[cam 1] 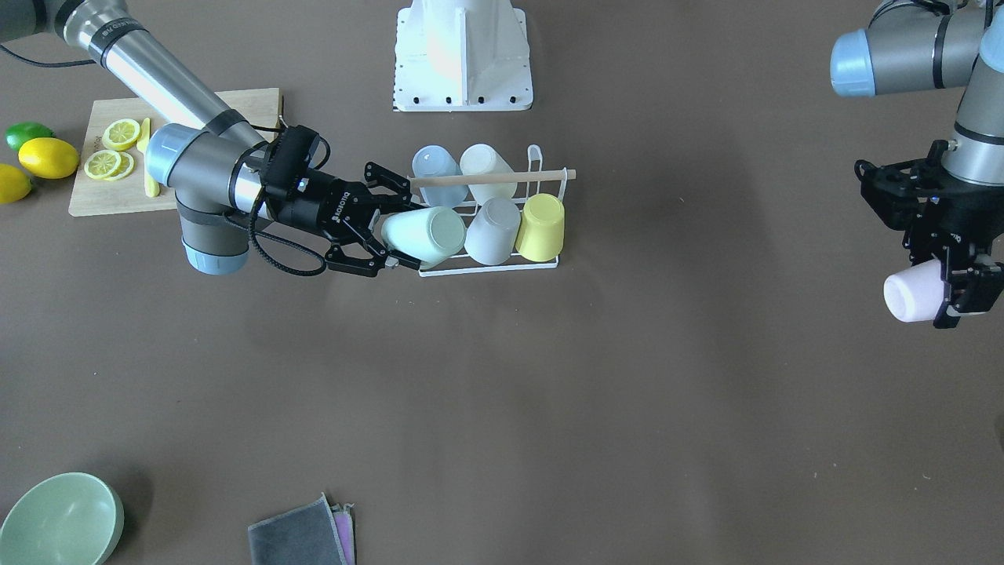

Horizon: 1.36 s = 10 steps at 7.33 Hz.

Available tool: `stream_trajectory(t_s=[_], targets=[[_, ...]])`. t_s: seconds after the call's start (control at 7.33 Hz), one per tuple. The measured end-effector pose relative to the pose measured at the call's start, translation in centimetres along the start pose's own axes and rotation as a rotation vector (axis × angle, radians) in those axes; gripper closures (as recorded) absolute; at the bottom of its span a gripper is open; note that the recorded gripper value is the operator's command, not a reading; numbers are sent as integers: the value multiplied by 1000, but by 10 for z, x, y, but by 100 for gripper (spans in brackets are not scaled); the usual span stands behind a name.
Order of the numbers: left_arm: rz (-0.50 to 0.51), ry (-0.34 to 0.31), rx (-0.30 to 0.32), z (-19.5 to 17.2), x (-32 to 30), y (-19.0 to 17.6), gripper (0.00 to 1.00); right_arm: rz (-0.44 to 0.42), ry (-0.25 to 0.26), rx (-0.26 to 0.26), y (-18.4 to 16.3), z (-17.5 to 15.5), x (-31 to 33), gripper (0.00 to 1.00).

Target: Place cup on cup holder

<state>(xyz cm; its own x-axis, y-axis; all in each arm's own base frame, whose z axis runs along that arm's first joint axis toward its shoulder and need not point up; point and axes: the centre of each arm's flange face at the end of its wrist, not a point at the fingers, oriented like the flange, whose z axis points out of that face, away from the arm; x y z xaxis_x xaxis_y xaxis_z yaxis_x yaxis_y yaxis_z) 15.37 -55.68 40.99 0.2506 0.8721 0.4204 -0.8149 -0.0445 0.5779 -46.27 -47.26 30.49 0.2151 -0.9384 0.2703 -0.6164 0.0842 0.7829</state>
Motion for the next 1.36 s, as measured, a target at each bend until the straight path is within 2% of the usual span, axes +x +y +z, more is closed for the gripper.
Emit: stream_trajectory(t_s=[0.27,0.55,0.82,1.09,1.36], targets=[[-89,34,107,-10,6,-11,63,-13,15,16,9,6,-11,91],[-174,19,199,-23,8,-24,63,-26,-1,11,22,12,-29,91],[-240,26,323,-25,20,-31,64,-35,-15,3,30,13,-40,89],[-291,45,445,-35,33,-33,64,-36,-15,-5,34,6,-41,78],[-365,39,566,-50,40,-40,64,-38,-15,-11,35,1,-39,57]])
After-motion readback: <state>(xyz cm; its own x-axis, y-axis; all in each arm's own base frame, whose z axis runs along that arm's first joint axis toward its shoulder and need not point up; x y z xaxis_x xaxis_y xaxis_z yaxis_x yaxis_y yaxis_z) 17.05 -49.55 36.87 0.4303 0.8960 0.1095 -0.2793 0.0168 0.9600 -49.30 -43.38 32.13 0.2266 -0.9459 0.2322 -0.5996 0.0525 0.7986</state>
